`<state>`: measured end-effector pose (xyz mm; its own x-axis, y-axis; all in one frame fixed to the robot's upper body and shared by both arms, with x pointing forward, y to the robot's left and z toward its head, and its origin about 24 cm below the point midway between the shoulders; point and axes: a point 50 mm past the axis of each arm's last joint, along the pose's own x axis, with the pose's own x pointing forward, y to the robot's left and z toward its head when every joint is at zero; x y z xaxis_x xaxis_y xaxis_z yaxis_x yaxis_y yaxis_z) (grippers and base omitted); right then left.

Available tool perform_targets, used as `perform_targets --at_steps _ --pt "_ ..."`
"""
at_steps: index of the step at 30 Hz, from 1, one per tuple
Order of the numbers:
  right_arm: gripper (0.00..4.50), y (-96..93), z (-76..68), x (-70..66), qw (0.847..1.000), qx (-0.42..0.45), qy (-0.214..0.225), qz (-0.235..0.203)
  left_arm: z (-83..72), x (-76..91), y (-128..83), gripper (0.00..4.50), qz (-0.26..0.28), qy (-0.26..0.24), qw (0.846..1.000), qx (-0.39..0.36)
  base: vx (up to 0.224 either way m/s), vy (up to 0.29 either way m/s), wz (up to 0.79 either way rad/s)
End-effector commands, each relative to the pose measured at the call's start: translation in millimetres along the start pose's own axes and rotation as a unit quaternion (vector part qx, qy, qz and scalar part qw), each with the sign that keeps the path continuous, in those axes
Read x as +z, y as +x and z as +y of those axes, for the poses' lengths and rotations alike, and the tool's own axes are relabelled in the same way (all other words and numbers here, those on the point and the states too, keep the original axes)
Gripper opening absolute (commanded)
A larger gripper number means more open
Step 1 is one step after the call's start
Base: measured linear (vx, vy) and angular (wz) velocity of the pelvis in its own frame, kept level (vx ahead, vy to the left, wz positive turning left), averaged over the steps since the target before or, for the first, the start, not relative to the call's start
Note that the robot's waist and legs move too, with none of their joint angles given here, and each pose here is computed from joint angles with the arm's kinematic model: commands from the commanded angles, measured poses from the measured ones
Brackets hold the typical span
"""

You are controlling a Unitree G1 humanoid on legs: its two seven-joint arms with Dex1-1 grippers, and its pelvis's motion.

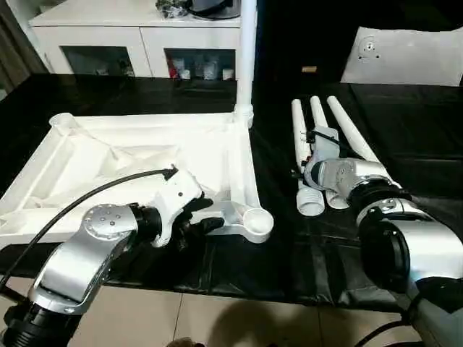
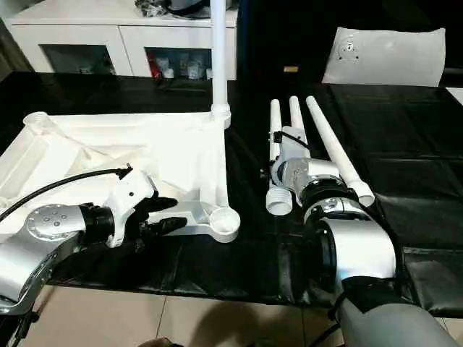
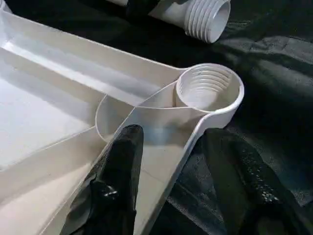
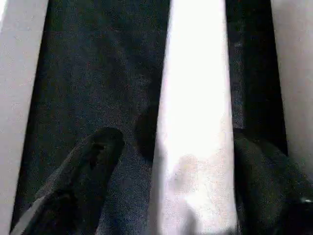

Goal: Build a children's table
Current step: Pick table leg

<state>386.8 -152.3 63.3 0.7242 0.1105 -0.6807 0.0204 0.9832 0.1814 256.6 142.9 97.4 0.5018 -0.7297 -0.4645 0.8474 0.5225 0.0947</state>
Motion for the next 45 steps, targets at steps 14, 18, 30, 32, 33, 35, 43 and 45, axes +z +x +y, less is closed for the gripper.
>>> perform_targets --at_steps 14,18,30,32,33,35,43,45 --pt "2.14 3.8 -5.5 -15.2 0.999 0.0 0.035 0.023 -5.4 4.2 0.9 2.26 0.001 0.011 1.0 -0.017 0.0 0.0 0.0" --pt "1.88 3.4 -12.7 -9.5 0.999 -0.006 0.049 -0.014 -5.9 5.9 2.5 2.26 -0.006 0.009 1.0 -0.016 0.0 0.0 0.0" --pt "1.83 -9.2 -8.0 27.9 0.968 0.09 0.137 -0.193 13.0 11.6 5.0 2.26 -0.044 0.012 0.997 0.068 0.0 0.0 0.0" --pt "1.83 -17.0 -1.4 31.2 0.949 0.166 0.166 -0.213 19.3 18.6 6.2 2.26 -0.069 -0.002 0.994 0.088 0.0 0.0 0.0" --pt "1.83 -19.7 -0.1 32.8 0.943 0.183 0.167 -0.222 20.0 20.2 6.5 2.26 -0.074 -0.006 0.993 0.09 0.0 0.0 0.0" --pt "1.83 -31.1 4.9 35.4 0.918 0.252 0.172 -0.252 24.0 26.9 8.0 2.26 -0.097 -0.025 0.99 0.098 0.0 0.0 0.0" --pt "1.83 -81.7 10.1 18.3 0.798 0.473 0.173 -0.33 37.3 69.7 10.0 2.92 -0.235 -0.126 0.959 0.096 0.0 0.0 0.0" --pt "1.83 -89.0 11.9 15.2 0.783 0.5 0.171 -0.329 36.4 78.2 11.1 3.07 -0.26 -0.147 0.951 0.079 0.0 0.0 0.0"
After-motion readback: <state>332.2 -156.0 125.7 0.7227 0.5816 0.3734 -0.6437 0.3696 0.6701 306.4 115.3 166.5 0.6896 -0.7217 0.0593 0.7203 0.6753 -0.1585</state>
